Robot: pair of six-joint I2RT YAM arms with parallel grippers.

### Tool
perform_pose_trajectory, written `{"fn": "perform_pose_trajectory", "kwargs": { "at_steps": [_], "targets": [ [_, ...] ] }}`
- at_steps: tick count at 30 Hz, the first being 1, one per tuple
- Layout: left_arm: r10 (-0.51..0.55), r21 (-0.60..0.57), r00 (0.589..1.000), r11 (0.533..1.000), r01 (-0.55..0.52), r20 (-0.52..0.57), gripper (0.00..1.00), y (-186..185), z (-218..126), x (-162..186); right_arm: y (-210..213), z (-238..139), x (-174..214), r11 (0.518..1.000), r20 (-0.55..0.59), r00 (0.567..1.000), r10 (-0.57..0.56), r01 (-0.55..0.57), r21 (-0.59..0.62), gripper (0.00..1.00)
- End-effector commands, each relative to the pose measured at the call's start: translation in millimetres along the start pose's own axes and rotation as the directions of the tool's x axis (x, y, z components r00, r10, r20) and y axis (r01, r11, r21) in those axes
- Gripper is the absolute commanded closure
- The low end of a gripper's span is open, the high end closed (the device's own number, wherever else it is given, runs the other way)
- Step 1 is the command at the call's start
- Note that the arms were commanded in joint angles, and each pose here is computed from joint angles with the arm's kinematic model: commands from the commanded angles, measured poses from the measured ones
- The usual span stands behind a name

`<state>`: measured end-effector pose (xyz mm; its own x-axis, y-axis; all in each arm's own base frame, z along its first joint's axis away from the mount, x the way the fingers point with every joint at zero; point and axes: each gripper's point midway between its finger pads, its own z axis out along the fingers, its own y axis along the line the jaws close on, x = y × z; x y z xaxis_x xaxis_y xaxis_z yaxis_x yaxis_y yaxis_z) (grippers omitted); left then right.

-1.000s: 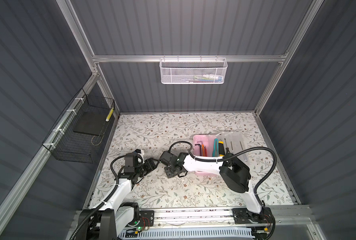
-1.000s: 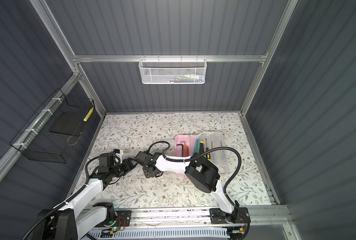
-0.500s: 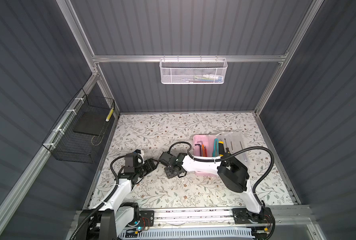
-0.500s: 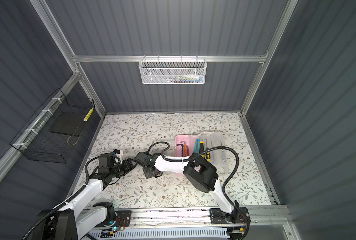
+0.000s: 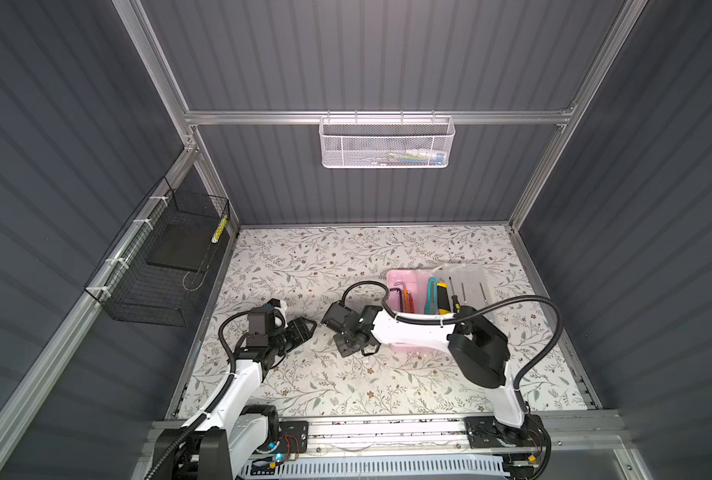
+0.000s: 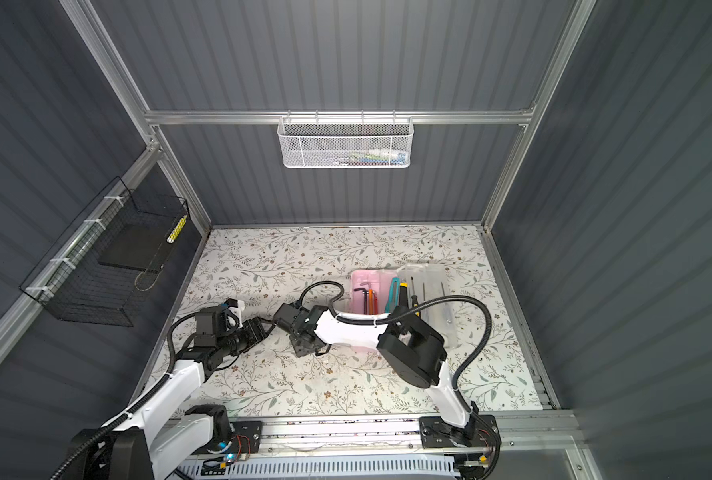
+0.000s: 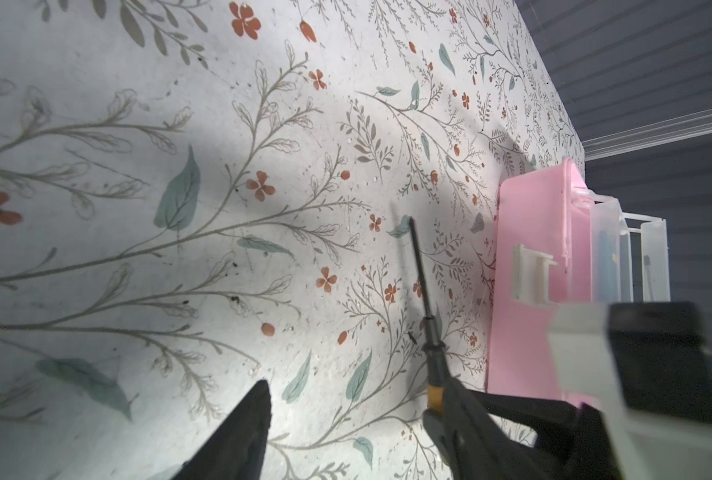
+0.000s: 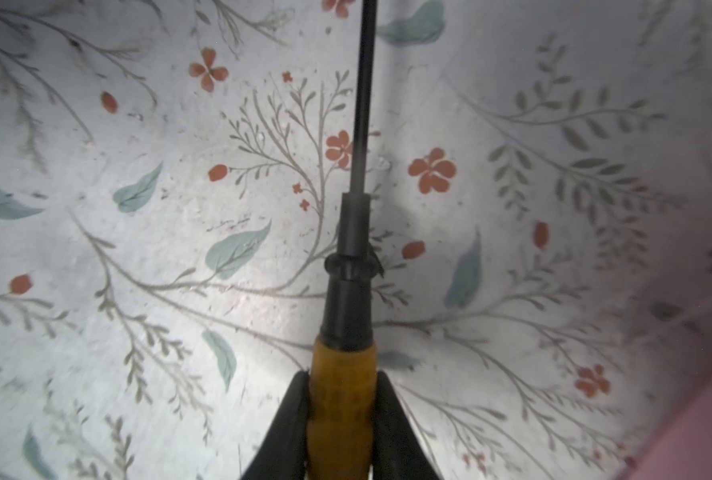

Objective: Pack the tool kit
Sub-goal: 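Lift the yellow-handled screwdriver with the right gripper and place it in the box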

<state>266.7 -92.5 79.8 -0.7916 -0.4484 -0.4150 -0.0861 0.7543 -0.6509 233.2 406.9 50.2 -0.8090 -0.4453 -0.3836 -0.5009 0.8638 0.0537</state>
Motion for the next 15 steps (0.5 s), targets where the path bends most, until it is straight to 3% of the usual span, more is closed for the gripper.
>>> {"fn": "perform_pose_trajectory", "kwargs": {
  "at_steps": [1,6,15],
  "targets": [
    [0.023,0.001,1.0,1.0,-0.023,0.019,0.34,-5.9,-4.6,-9.8,-19.3,-46.4,-20.4,1.0,0.111,0.994,0.012,-0.013,0.011,1.0],
    [0.033,0.006,0.999,0.999,-0.033,0.032,0.34,-10.3,-6.5,-15.3,-66.6,-97.4,-29.5,0.997,0.221,0.974,0.056,-0.067,0.042,1.0],
    [0.039,0.001,0.998,0.999,-0.039,0.043,0.34,-9.4,-7.1,-15.7,-182.3,-172.8,-26.1,0.958,0.376,0.921,0.101,-0.192,0.214,1.0]
  ]
}}
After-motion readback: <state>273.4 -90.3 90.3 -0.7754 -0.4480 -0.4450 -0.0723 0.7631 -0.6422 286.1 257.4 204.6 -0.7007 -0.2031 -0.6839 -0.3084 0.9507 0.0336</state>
